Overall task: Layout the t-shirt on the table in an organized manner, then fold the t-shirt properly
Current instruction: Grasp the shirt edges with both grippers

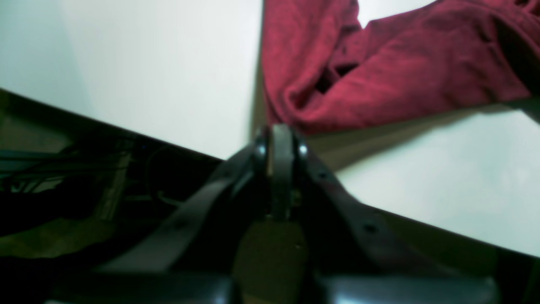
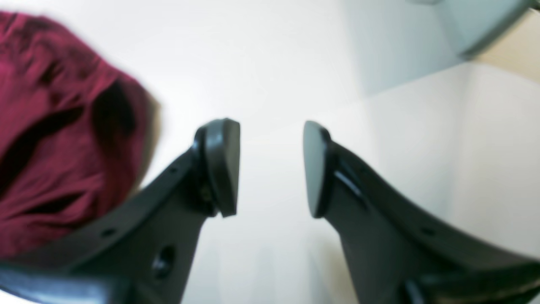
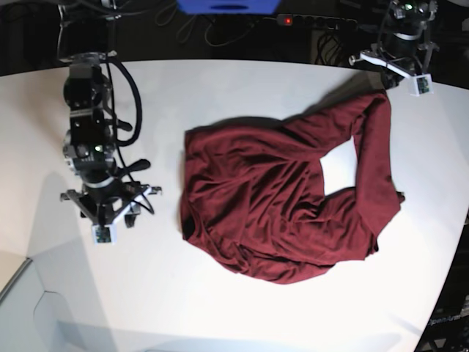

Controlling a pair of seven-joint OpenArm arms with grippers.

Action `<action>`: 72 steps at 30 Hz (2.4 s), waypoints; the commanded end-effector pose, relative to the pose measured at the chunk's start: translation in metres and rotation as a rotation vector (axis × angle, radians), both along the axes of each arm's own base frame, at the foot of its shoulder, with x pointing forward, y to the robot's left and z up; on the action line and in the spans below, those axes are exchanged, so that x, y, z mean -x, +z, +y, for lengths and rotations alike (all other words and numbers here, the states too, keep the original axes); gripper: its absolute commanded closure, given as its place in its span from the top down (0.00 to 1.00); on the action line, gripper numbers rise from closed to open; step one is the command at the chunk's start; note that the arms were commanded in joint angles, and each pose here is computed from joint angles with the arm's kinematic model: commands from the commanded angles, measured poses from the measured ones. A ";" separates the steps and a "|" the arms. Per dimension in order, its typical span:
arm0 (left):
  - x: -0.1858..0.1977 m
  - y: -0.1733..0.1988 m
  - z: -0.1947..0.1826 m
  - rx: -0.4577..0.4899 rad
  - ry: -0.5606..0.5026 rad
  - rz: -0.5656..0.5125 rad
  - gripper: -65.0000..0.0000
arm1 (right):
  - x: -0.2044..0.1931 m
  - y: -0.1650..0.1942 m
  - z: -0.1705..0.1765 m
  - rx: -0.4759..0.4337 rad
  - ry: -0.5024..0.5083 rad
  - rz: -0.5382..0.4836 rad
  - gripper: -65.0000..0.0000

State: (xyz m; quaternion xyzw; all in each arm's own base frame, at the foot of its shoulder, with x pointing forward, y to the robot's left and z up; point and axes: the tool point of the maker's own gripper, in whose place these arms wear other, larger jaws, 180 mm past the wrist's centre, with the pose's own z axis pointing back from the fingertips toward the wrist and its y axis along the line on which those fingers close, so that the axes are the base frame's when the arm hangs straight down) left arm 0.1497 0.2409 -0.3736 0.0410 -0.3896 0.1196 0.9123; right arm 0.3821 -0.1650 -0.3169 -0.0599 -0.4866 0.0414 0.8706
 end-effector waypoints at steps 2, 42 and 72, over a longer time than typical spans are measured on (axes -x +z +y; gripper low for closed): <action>-0.005 0.010 0.003 -0.016 -0.001 -0.036 0.11 | -0.015 0.013 0.017 -0.006 0.038 -0.030 0.47; -0.140 -0.005 0.035 0.204 0.203 -0.249 0.44 | -0.071 -0.068 0.058 -0.036 0.099 0.103 0.00; -0.154 0.076 -0.002 0.186 0.090 -0.445 0.44 | -0.069 -0.005 -0.153 -0.148 -0.424 -0.035 0.21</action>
